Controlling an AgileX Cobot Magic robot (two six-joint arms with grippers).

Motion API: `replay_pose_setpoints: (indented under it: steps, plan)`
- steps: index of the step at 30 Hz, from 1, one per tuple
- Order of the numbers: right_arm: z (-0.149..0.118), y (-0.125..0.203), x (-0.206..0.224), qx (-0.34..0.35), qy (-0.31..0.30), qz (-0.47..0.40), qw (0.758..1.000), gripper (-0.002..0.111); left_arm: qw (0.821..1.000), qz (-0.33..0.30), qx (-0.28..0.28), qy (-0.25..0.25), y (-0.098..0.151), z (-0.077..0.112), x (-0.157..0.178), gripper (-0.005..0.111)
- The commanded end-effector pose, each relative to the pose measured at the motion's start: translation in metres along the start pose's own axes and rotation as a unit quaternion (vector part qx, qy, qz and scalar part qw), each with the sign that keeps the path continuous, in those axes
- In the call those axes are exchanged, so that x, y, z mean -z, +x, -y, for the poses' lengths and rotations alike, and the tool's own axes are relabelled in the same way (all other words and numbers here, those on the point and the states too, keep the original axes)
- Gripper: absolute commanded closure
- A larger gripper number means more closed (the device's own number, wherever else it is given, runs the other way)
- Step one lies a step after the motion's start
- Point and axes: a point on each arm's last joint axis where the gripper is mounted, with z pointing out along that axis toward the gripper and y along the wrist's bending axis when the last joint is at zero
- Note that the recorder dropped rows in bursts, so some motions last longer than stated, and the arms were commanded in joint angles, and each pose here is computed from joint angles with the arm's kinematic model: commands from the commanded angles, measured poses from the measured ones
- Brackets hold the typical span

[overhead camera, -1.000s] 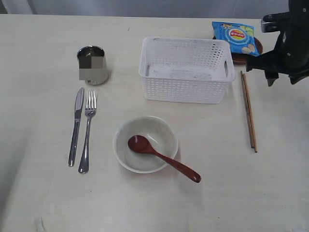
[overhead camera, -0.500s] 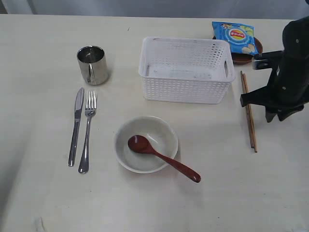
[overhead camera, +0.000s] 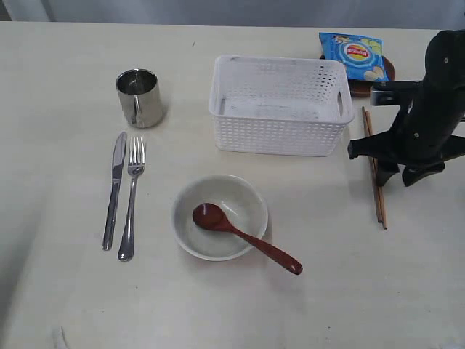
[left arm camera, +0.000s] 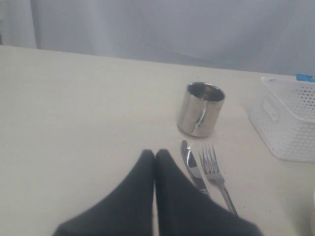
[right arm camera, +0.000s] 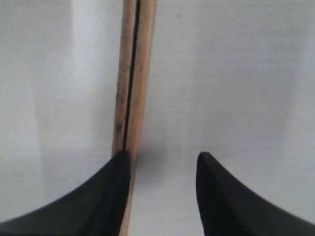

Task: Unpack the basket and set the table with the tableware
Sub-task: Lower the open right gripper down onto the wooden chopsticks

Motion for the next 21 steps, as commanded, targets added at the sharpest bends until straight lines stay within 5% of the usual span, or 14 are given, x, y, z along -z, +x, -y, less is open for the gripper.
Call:
replay_pose_setpoints:
  steps: [1, 21]
  plan:
    - [-0.0006, -0.0004, -0.0004, 0.000, -0.006, 0.004, 1.000, 0.066, 1.000, 0.006, 0.001, 0.001, -0.0003, 0.0001, 0.0000, 0.107]
    - [0.0024, -0.0037, -0.0010, -0.002, 0.011, 0.021, 1.000, 0.066, 1.000, 0.006, 0.001, 0.001, -0.0003, 0.0001, 0.0000, 0.107]
